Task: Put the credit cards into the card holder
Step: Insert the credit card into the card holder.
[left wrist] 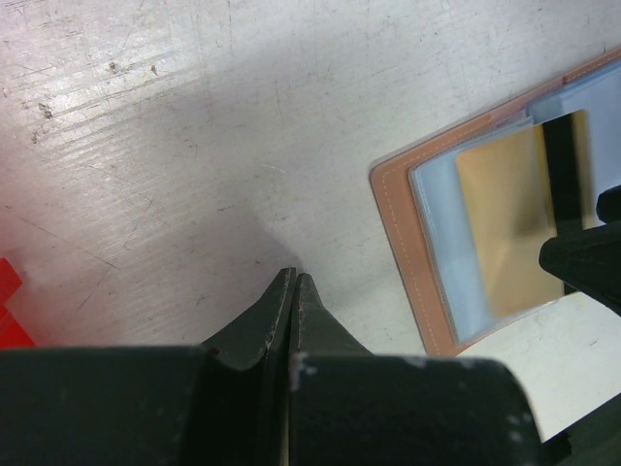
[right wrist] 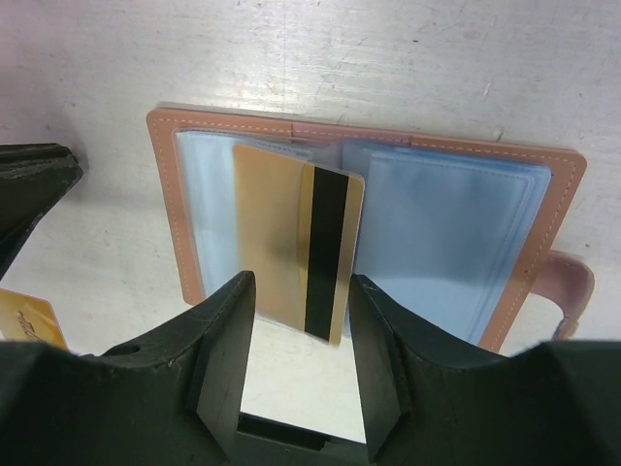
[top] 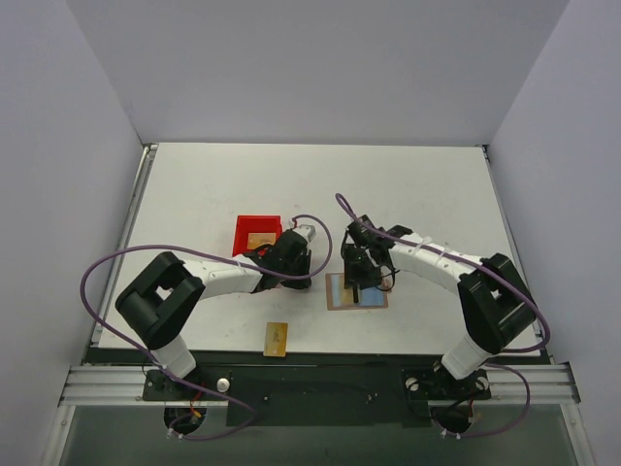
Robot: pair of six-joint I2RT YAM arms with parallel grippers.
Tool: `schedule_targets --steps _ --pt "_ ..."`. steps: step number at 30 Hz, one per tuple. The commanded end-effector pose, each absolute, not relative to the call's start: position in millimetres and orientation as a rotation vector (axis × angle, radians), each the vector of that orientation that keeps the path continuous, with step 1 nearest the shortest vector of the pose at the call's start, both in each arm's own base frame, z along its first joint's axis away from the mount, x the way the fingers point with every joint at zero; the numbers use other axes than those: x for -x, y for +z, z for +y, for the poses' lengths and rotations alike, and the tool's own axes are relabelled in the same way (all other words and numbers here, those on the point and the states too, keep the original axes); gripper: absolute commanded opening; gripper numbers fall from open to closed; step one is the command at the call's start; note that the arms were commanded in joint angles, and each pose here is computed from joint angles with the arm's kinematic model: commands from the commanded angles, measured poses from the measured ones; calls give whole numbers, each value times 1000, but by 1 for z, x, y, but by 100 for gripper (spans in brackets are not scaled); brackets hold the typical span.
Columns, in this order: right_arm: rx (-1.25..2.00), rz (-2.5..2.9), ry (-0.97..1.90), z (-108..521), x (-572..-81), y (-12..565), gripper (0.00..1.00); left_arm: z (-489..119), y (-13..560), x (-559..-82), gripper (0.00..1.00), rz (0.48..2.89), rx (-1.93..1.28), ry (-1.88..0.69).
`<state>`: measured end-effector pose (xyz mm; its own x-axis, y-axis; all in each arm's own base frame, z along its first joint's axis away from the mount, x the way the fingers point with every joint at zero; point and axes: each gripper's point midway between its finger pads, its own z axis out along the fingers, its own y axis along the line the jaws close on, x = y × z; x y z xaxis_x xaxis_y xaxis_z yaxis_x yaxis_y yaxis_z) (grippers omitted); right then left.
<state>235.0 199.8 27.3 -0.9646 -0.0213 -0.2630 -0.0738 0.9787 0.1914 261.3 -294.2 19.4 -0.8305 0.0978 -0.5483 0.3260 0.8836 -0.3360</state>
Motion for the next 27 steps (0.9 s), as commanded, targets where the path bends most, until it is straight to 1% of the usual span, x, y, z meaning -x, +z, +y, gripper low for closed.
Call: schedule_targets --steps 1,13,27 --pt "108 2887 182 191 -232 29 39 -293 14 -262 0 2541 -302 -553" --pt "103 2903 176 192 -232 17 39 -301 17 -261 0 2535 -324 -590" --pt "115 2900 419 222 -228 3 36 -312 20 -257 0 2524 -348 -624"
